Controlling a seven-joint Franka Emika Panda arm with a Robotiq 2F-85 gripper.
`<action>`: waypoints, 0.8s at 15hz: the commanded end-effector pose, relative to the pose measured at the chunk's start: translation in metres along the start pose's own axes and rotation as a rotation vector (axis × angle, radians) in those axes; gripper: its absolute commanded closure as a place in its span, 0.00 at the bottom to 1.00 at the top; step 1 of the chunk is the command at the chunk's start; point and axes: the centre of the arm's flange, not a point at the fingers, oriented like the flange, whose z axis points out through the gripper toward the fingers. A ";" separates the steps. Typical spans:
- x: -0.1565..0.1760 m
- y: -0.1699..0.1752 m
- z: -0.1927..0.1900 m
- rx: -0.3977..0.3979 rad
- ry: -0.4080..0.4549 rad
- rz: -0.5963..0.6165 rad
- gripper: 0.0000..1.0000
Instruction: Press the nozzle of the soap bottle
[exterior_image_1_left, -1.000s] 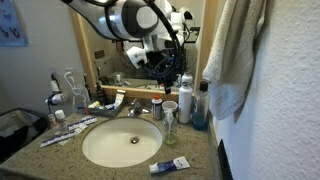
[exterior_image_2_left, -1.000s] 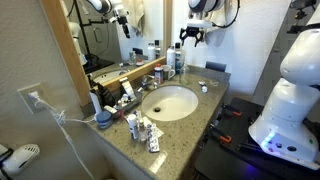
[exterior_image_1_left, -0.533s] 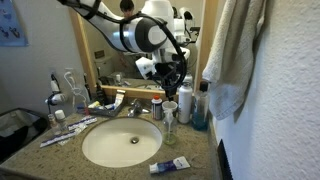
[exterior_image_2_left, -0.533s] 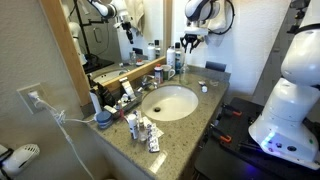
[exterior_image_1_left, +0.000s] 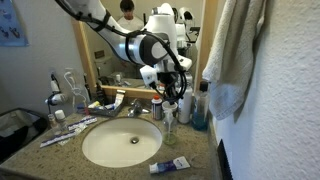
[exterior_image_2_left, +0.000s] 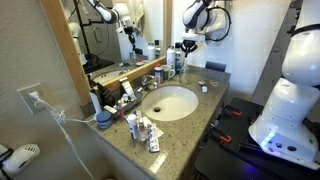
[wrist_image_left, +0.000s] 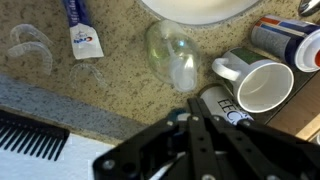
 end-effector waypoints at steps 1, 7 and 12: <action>0.009 0.000 0.013 0.011 0.005 0.036 1.00; 0.008 -0.003 0.019 0.014 -0.011 0.055 1.00; 0.005 -0.004 0.022 0.000 -0.024 0.067 1.00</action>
